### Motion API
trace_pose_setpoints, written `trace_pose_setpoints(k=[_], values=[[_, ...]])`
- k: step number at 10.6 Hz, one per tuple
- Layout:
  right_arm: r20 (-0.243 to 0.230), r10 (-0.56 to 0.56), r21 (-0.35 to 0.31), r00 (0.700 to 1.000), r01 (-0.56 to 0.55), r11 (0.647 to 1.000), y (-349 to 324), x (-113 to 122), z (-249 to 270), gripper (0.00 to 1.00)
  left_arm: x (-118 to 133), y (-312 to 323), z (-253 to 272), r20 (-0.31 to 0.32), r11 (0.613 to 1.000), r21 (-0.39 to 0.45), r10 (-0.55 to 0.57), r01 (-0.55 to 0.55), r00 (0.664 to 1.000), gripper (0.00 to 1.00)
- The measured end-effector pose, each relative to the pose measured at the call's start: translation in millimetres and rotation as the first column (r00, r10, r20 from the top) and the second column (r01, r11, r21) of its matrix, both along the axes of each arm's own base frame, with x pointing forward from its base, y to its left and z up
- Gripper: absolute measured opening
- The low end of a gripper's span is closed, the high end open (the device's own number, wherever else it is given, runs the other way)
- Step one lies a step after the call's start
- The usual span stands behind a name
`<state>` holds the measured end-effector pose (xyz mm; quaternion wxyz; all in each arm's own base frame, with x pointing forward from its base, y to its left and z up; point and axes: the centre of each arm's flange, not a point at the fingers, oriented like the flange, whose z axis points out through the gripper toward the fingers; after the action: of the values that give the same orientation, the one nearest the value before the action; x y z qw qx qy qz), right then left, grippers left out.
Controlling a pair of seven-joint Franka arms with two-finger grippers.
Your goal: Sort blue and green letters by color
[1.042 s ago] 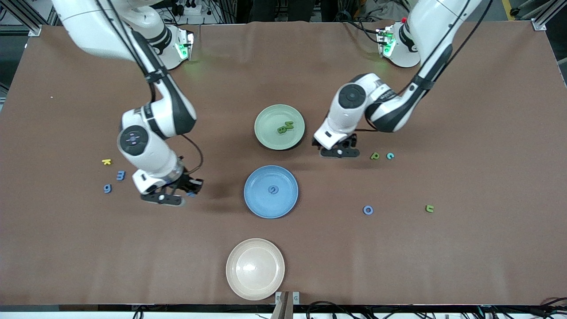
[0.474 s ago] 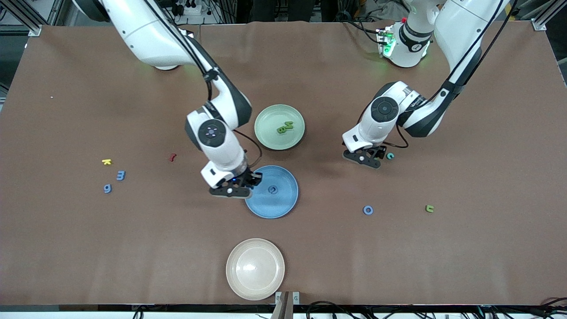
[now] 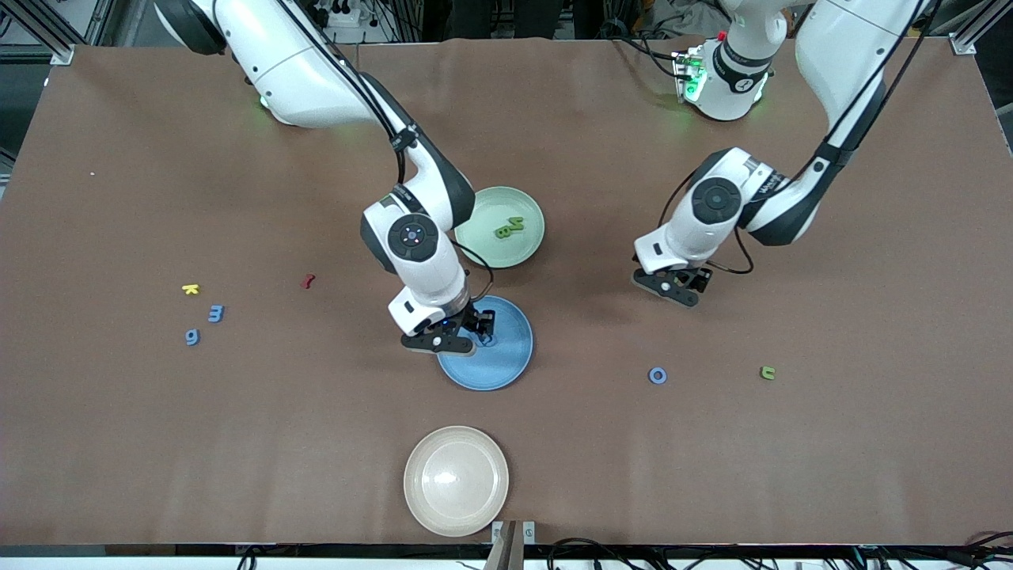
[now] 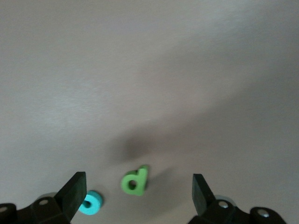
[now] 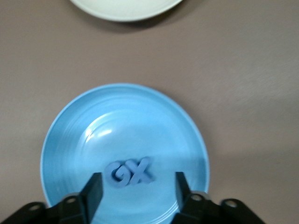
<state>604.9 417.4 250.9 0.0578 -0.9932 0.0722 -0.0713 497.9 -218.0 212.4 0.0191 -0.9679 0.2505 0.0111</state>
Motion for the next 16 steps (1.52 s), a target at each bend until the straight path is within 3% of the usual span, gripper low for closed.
trace_pose_setpoints(k=[2,5,8,13,16], values=[[-0.021,-0.035,-0.026,0.999,0.034,0.999,-35,19,10,0.98,3,16,-6,-0.003,1.000,-0.012,-0.001,0.001,1.000,0.96],[-0.062,-0.028,-0.064,0.998,0.024,0.998,-134,43,16,1.00,-4,11,-10,-0.012,1.000,-0.017,-0.015,0.015,1.000,0.94],[-0.092,-0.007,-0.092,0.996,-0.001,0.996,-242,52,18,1.00,-19,9,-22,-0.022,0.999,-0.032,-0.026,0.025,0.999,0.83],[-0.183,0.046,-0.183,0.982,-0.080,0.980,-416,25,-3,1.00,-20,9,-25,-0.025,0.999,-0.039,-0.025,0.024,0.999,0.76],[-0.194,0.013,-0.206,0.981,-0.053,0.977,-473,7,-18,1.00,-21,9,-29,-0.031,0.999,-0.044,-0.025,0.023,0.999,0.75]])
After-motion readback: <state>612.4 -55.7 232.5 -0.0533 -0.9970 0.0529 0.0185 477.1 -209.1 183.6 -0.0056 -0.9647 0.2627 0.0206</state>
